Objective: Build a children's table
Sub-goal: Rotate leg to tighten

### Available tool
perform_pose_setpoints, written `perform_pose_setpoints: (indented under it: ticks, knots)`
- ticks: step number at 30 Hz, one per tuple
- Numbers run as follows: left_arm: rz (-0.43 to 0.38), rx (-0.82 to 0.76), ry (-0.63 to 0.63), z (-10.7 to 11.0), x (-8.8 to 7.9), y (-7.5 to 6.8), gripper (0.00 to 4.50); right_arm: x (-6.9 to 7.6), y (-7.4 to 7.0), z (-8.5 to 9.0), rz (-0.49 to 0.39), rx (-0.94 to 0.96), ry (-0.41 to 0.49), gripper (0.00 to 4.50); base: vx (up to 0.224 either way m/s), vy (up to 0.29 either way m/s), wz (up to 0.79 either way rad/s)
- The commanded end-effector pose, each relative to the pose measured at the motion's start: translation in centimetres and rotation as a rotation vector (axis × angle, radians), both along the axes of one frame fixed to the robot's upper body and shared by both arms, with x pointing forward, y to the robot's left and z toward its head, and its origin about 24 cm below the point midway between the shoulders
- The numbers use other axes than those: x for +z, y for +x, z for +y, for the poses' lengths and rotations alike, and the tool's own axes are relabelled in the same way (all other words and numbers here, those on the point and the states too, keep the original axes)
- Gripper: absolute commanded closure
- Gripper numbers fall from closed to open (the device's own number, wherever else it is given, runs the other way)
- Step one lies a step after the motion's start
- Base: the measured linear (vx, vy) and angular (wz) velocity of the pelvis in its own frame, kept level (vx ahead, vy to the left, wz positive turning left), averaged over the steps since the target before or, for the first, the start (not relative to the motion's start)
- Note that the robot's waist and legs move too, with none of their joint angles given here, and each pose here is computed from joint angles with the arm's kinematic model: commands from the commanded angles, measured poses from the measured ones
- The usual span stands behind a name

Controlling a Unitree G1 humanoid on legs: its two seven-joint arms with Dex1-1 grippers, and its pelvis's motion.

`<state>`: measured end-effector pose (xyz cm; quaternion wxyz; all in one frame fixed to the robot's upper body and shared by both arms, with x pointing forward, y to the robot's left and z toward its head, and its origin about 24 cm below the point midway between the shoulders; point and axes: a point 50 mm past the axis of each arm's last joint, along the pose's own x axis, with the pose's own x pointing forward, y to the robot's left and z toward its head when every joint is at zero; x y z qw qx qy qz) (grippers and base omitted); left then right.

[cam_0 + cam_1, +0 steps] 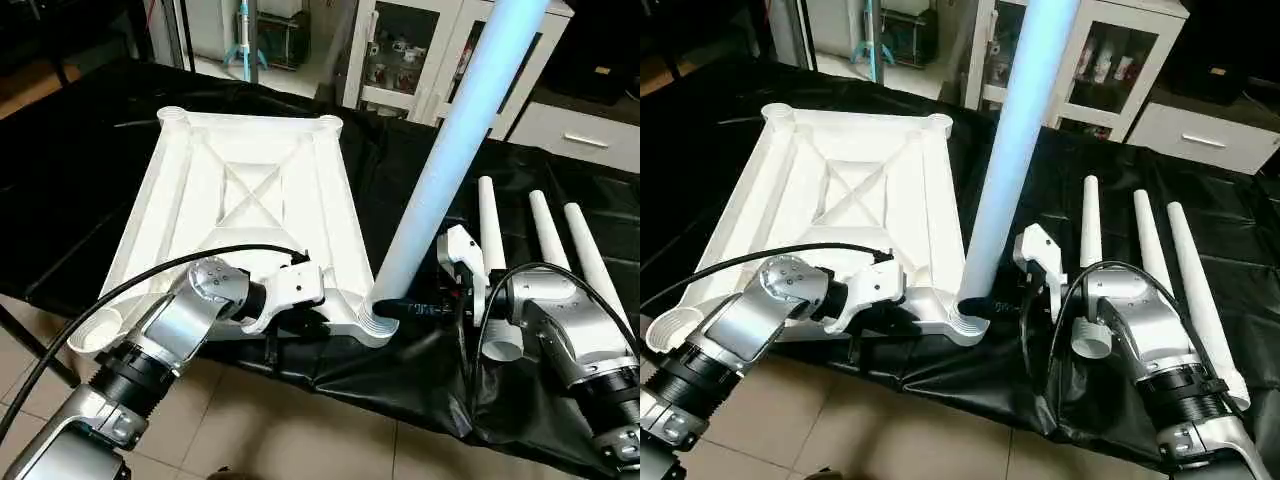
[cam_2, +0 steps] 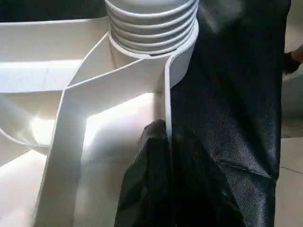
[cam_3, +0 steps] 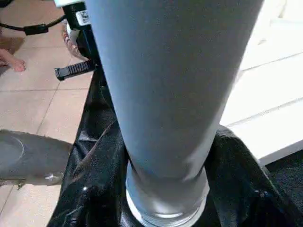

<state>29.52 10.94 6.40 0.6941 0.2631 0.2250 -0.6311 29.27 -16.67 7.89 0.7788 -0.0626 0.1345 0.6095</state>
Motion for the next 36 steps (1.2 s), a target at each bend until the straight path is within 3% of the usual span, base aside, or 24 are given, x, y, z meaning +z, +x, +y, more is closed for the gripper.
perform_pose_setpoints:
  ticks: [1, 4, 10, 14, 18, 20, 25, 27, 35, 36]
  knots:
    - [0.013, -0.047, 0.025, -0.7, -0.4, -0.3, 4.5, -0.6, -0.3, 0.1, 0.029, 0.034, -0.007, 2.55, 0.0, 0.0, 0.0]
    - [0.016, -0.035, 0.025, -0.6, -0.5, -0.3, 4.5, -0.9, -0.1, 0.1, 0.044, -0.009, -0.007, 2.57, 0.0, 0.0, 0.0]
    - [0.0, 0.127, -0.055, -1.5, -0.1, 1.3, 4.5, -3.8, 1.4, -0.5, 0.099, -0.322, -0.086, 2.59, -0.008, 0.001, -0.01]
    - [-0.023, 0.335, -0.144, -3.3, 0.5, 3.5, 4.5, -5.2, 2.5, 1.1, 0.134, -0.529, -0.084, 2.59, -0.013, 0.001, -0.01]
    - [-0.03, 0.379, -0.15, -3.7, 0.7, 4.0, 4.5, -5.4, 2.8, 1.6, 0.134, -0.582, -0.091, 2.59, 0.0, 0.0, 0.0]
    - [-0.074, 0.477, -0.139, -4.4, 1.0, 5.1, 4.5, -6.0, 4.0, 2.8, 0.117, -0.764, -0.113, 2.6, 0.0, 0.0, 0.0]
    - [-0.132, 0.565, -0.141, -5.7, 1.7, 6.2, 4.5, -6.2, 5.4, 4.3, 0.105, -0.999, -0.106, 2.61, 0.0, 0.0, 0.0]
    - [-0.164, 0.564, -0.134, -6.3, 1.9, 6.4, 4.5, -6.0, 5.8, 5.9, 0.091, -1.028, -0.089, 2.61, 0.0, 0.0, 0.0]
    - [-0.164, 0.555, -0.119, -6.1, 1.5, 6.4, 4.5, -4.9, 6.2, 7.4, 0.067, -0.967, 0.003, 2.61, 0.0, 0.0, 0.0]
    - [-0.163, 0.555, -0.118, -6.0, 1.5, 6.4, 4.5, -4.8, 6.2, 7.4, 0.074, -0.948, 0.019, 2.26, 0.0, 0.0, 0.0]
